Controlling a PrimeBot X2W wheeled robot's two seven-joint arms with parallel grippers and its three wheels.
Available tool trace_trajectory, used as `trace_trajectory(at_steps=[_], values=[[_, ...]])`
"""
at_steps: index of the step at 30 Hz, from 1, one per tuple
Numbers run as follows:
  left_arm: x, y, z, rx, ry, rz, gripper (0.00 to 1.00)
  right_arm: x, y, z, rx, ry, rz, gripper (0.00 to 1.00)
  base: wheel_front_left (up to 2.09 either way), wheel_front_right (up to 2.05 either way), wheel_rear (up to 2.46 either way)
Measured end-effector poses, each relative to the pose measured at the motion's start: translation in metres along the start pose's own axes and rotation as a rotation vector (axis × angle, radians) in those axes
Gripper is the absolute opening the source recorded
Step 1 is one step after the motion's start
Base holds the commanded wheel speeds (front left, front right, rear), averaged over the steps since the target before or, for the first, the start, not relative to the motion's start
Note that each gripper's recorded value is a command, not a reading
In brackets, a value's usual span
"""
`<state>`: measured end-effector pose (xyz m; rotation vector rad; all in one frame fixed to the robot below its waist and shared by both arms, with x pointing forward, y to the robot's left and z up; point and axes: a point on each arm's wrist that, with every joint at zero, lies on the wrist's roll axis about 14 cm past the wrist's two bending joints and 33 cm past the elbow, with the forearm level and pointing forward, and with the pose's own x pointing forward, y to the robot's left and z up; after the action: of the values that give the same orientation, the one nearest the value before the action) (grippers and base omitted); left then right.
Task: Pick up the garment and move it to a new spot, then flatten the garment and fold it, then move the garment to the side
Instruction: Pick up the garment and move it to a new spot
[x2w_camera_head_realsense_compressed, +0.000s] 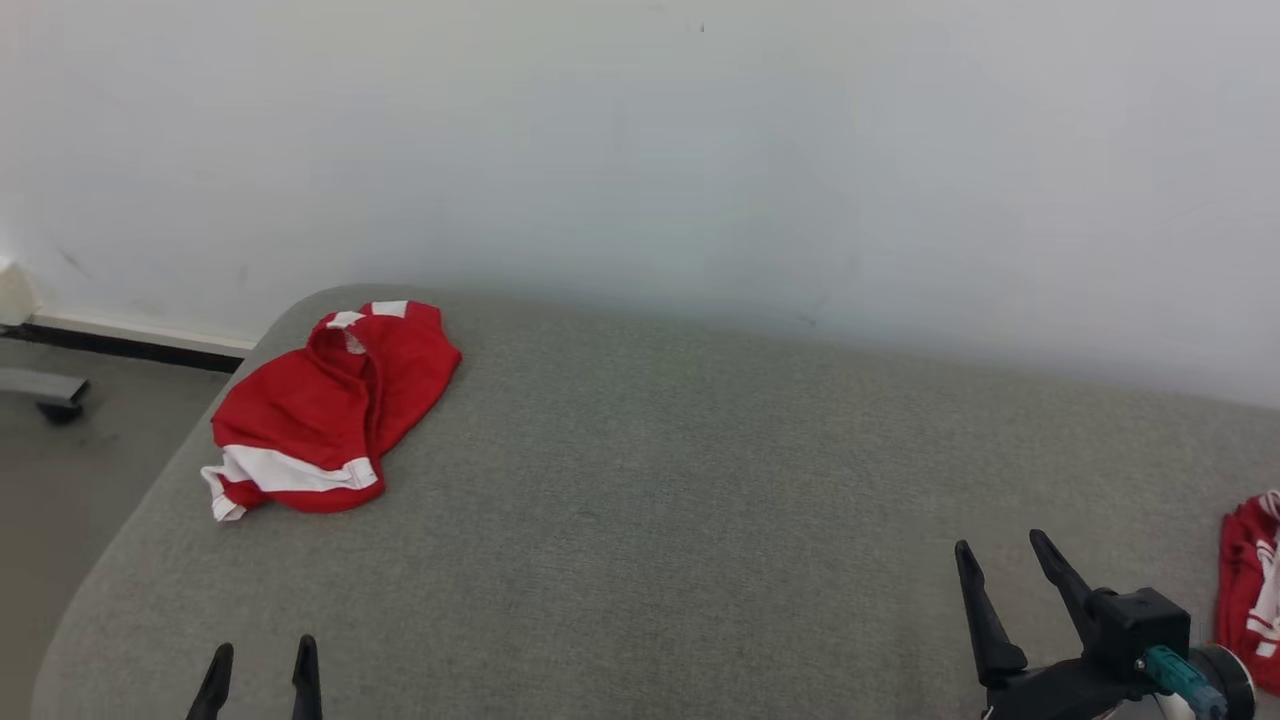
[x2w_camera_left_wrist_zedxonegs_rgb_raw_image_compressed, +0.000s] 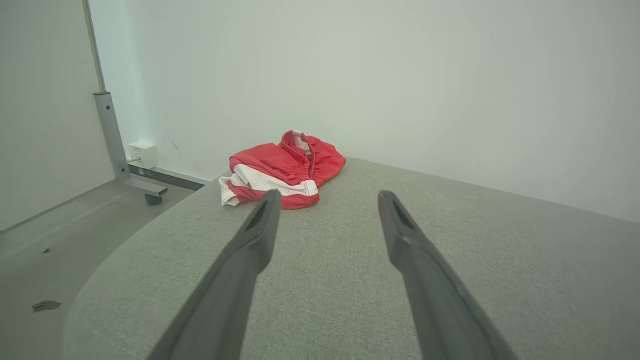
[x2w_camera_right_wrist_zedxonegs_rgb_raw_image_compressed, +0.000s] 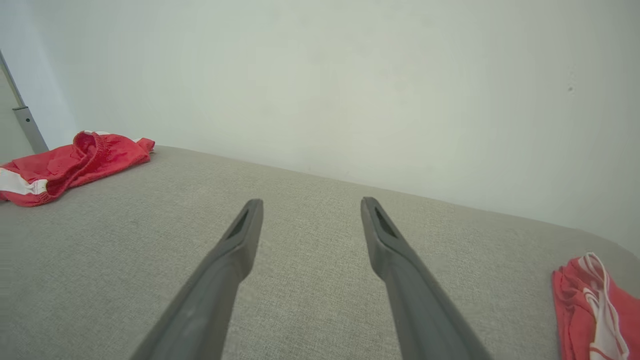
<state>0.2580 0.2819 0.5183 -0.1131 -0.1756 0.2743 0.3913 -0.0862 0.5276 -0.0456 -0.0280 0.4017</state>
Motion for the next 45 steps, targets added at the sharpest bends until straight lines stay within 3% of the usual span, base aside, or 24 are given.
trace_trajectory(at_steps=[11,21,26,34,41,42,45], values=[[-0.029,0.041,0.006,0.018,-0.016,0.129,1.00,0.025,0.045,0.002,0.010,-0.003,0.125,1.00,0.00,0.00,0.00],[-0.025,0.059,0.006,0.040,-0.004,0.186,1.00,0.028,0.050,-0.004,0.022,0.012,0.137,1.00,0.00,0.00,0.00],[0.012,0.074,0.015,0.065,0.021,0.213,1.00,0.030,0.049,-0.014,0.019,0.044,0.151,1.00,0.00,0.00,0.00],[0.093,0.090,0.021,0.011,0.088,0.305,1.00,0.058,0.043,-0.004,-0.027,0.028,0.195,1.00,0.00,0.00,0.00],[0.174,0.074,-0.001,0.069,0.202,0.249,1.00,0.085,0.023,-0.020,-0.034,0.048,0.197,1.00,0.00,0.00,0.00],[0.195,0.075,-0.008,-0.021,0.214,0.280,1.00,0.090,0.019,-0.028,-0.030,0.059,0.198,1.00,0.00,0.00,0.00],[0.227,0.076,-0.016,-0.157,0.235,0.312,1.00,0.098,0.007,-0.037,-0.022,0.067,0.182,1.00,0.00,0.00,0.00]])
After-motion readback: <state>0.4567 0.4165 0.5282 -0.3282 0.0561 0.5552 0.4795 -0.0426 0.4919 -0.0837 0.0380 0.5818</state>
